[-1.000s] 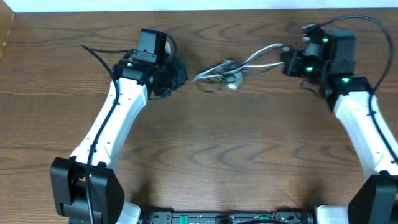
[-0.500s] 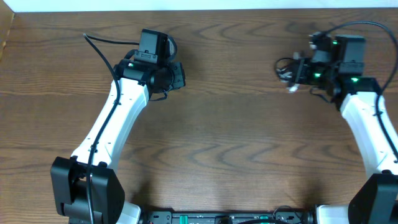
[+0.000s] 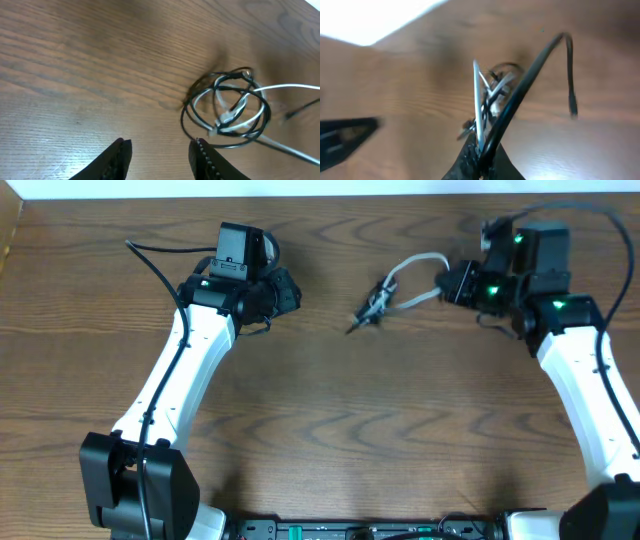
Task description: Untangle cables
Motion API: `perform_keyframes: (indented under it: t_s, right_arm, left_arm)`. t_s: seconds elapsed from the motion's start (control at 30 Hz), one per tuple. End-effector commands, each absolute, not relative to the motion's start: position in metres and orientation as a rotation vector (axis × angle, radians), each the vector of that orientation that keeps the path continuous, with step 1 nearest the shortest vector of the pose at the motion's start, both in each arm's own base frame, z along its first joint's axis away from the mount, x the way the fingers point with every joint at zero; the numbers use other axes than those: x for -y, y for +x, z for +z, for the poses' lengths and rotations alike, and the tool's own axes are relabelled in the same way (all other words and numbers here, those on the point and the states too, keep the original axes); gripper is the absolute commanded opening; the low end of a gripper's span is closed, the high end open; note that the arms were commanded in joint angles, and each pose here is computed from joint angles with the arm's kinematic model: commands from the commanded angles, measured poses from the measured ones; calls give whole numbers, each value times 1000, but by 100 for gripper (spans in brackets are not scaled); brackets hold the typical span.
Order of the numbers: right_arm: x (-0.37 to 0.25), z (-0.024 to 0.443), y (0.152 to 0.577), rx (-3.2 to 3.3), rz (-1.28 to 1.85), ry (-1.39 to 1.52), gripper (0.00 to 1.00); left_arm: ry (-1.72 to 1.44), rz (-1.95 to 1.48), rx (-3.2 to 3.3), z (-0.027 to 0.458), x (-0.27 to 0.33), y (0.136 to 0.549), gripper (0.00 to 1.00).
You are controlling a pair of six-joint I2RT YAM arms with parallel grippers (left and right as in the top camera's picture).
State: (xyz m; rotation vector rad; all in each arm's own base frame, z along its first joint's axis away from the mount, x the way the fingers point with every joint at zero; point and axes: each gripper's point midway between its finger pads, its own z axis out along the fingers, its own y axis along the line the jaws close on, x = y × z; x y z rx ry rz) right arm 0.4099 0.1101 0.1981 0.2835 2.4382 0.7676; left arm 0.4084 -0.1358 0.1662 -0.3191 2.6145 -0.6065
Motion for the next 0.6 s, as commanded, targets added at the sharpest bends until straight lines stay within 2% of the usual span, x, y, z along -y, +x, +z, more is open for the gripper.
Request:
perform_keyframes:
  t_s: [0.0,0.03,0.1,0.23,0.37,0.47,0.57]
  right_arm:
    - [-94,150,402,-2576,525,372,1]
    - [-93,138,397,-2627,501,363,2]
    - [-82,122,391,-2684,413,404,13]
    - [-39,106,377,-2739,162,517,54]
    - [-15,117,380,-2709,159,547,60]
    - [-27,137,392,-2678,325,369,63]
    - [-29,147,399,-2648,354,336,64]
  left_arm:
    - [-311,-630,-2613,169,139,408,45]
    - [-310,-630,-2614,168,139,408,45]
    - [-308,-629,-2625,165,141,408,45]
    - [-269,-658,-2659,154,157,405,46]
    - [-203,-726,-2678,144,181,404,46]
    - [-153,-779,-2681,134,205,406,46]
    - [-147,-818,-2660,121,229,415,46]
